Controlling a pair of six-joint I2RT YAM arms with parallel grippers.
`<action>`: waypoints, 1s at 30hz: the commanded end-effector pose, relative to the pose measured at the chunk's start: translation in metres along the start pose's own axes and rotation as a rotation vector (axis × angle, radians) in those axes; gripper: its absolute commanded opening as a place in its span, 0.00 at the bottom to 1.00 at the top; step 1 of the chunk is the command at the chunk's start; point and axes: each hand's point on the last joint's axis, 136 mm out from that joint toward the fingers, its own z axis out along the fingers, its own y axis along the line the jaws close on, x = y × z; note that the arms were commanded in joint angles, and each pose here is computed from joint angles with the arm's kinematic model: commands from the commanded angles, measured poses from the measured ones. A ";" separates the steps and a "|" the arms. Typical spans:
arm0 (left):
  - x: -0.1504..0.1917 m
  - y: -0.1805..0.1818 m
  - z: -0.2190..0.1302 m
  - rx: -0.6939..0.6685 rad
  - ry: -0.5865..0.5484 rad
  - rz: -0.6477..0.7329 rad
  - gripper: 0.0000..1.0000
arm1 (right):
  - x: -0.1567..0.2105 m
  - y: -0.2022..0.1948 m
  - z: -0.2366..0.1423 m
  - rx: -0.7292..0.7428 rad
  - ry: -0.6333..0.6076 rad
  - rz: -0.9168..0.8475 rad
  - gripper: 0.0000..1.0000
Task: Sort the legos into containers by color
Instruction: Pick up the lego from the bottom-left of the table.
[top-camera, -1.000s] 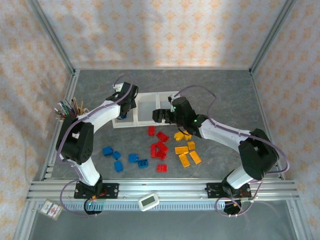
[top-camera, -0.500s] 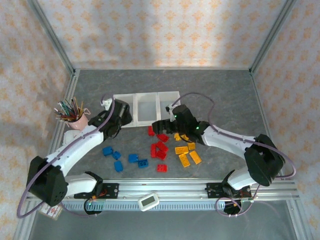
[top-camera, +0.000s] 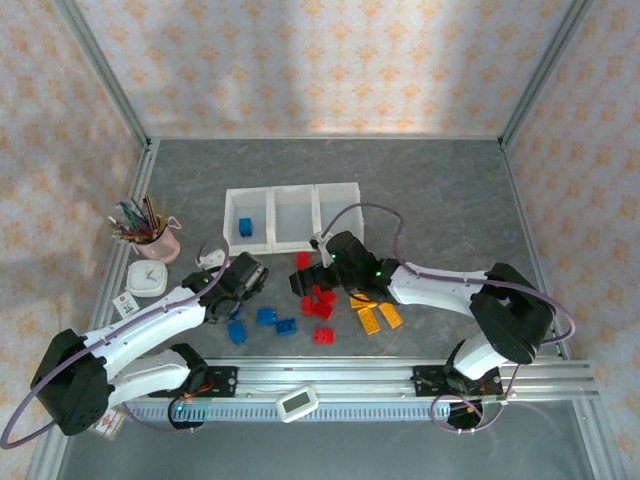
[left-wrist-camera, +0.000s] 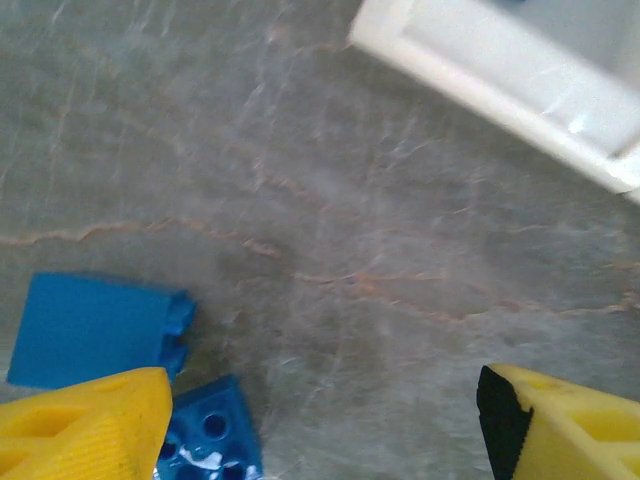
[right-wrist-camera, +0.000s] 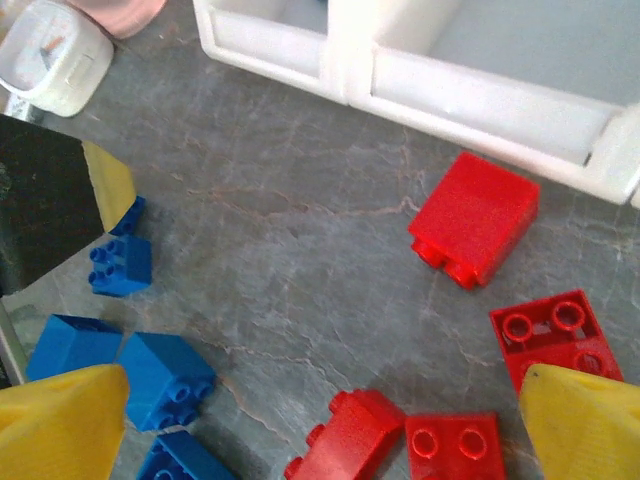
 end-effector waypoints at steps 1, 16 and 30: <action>0.006 0.011 0.004 -0.027 -0.001 -0.079 0.83 | -0.002 -0.003 0.003 0.019 -0.024 -0.030 1.00; 0.012 0.035 0.020 -0.066 -0.046 -0.126 0.86 | -0.003 -0.004 0.014 0.025 -0.005 -0.021 1.00; -0.038 0.021 0.035 -0.049 -0.128 -0.130 0.83 | -0.009 -0.006 0.018 0.048 -0.008 -0.014 1.00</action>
